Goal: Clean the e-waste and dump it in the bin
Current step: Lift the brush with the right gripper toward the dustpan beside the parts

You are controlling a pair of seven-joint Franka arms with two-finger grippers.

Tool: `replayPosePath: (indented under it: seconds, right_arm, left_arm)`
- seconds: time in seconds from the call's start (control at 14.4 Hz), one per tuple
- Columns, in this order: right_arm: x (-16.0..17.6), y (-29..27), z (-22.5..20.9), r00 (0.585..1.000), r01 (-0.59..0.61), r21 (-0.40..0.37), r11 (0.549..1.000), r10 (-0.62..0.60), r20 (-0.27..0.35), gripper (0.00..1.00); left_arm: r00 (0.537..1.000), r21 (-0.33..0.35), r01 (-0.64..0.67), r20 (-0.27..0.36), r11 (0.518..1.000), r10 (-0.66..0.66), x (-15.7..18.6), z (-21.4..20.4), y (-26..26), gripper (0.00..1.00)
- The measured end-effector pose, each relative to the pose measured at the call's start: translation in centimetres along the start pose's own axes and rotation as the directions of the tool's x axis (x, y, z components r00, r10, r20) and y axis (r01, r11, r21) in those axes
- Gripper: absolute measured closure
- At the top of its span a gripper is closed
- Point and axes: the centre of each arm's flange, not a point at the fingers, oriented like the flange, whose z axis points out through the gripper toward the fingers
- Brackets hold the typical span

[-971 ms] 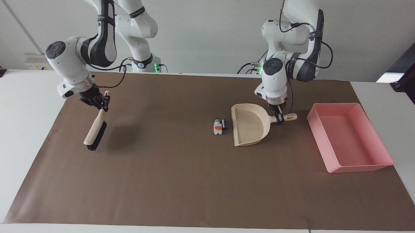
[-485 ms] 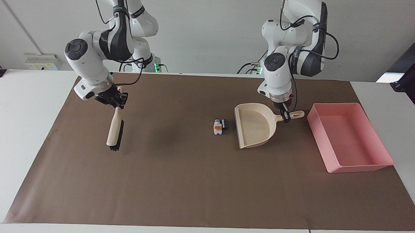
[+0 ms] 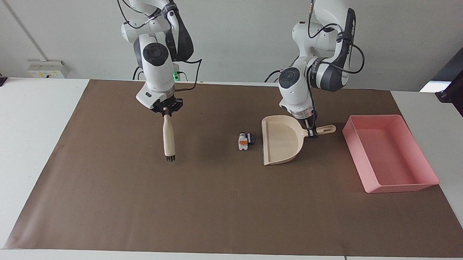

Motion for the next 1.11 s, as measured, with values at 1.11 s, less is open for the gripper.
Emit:
replayPosePath:
  seconds: [1.11]
  right_arm:
    - [-0.7, -16.4, 0.0, 0.999, -0.023, 0.009, 1.0, 0.023, -0.044, 0.74]
  left_arm:
    - [0.999, -0.016, 0.027, 0.045, 1.0, -0.026, 2.7, 0.1, 0.4, 0.68]
